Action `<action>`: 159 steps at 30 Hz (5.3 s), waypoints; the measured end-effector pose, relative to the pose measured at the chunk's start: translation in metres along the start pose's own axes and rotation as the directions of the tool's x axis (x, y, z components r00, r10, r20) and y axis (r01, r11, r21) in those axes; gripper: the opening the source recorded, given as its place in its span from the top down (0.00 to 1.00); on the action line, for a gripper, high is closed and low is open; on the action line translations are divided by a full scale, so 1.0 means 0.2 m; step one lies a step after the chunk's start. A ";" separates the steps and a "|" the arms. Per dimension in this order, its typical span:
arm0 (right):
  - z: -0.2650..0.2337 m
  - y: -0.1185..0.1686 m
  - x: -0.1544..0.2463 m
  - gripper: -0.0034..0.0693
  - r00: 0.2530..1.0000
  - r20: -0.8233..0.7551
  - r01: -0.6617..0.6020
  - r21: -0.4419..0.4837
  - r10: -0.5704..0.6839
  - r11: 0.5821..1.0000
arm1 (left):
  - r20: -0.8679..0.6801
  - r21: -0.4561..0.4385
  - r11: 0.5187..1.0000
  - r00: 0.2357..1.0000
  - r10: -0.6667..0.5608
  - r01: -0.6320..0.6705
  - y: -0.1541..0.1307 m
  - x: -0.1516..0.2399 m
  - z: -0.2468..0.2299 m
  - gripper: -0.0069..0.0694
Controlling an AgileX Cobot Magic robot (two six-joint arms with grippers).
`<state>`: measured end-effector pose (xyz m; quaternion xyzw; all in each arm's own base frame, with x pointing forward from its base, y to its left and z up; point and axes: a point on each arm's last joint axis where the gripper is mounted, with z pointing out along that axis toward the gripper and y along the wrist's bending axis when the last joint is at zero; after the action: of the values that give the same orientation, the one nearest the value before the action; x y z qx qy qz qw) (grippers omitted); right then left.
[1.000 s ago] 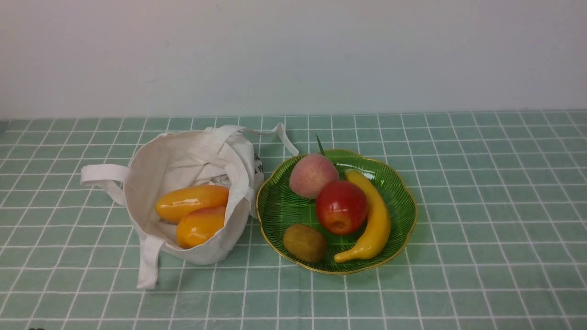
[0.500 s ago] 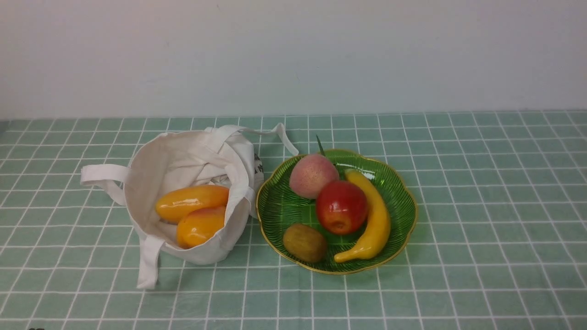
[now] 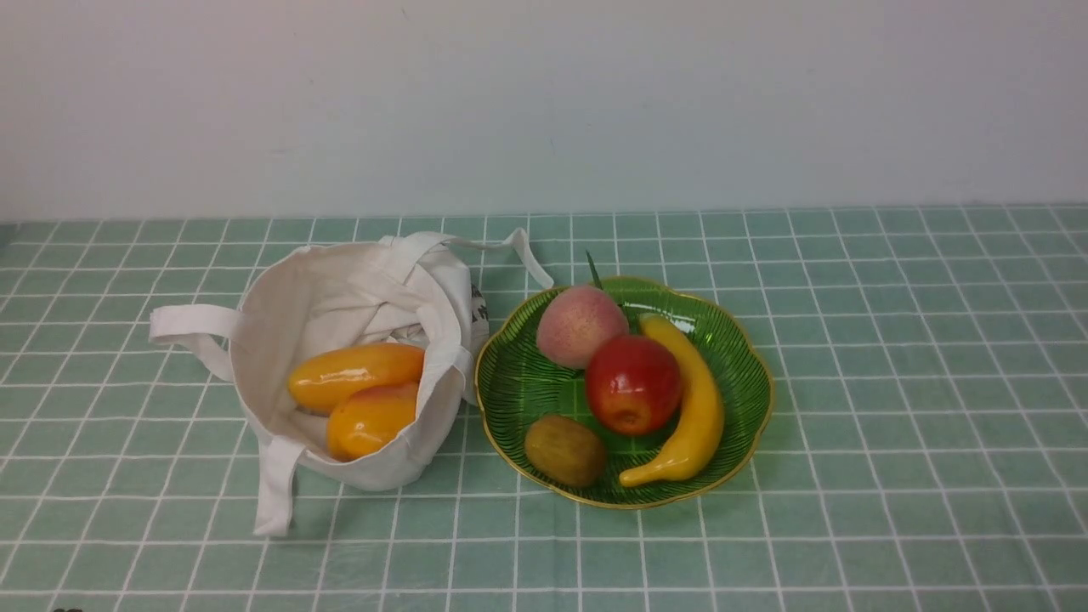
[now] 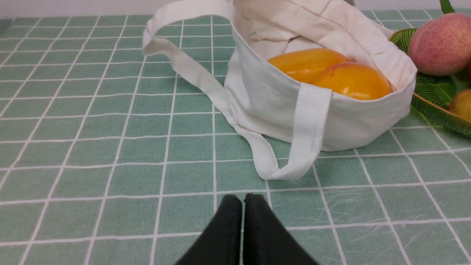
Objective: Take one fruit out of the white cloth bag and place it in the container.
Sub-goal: 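Reach into the bag and grasp a fruit with the left gripper, then move the fruit from the bag onto the plate with the left gripper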
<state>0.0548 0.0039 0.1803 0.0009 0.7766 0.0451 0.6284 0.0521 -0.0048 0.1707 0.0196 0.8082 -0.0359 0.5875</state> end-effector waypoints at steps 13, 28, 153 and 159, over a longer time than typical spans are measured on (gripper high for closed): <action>0.00 0.00 0.00 0.97 1.000 0.000 0.000 0.000 0.000 1.000 | -0.204 0.214 0.372 0.414 -0.887 0.903 -0.12 -0.05 -0.02 0.92; 0.00 0.00 0.00 0.97 1.000 0.000 0.000 0.000 0.000 1.000 | -0.170 0.473 0.399 0.526 -0.833 0.786 -0.18 -0.38 -0.17 0.92; 0.00 0.00 0.00 0.97 1.000 0.000 0.000 0.000 0.000 1.000 | -0.612 0.498 0.864 0.735 0.292 0.072 -1.01 -0.91 1.30 0.16; 0.00 0.00 0.00 0.97 1.000 0.000 0.000 0.000 0.000 1.000 | -0.632 0.487 0.873 0.700 0.333 0.024 -1.01 -0.80 1.39 0.16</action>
<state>0.0548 0.0039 0.1803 0.0010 0.7766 0.0452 0.6284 0.3496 -0.2270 0.2447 0.2402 0.9317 -0.1648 0.2169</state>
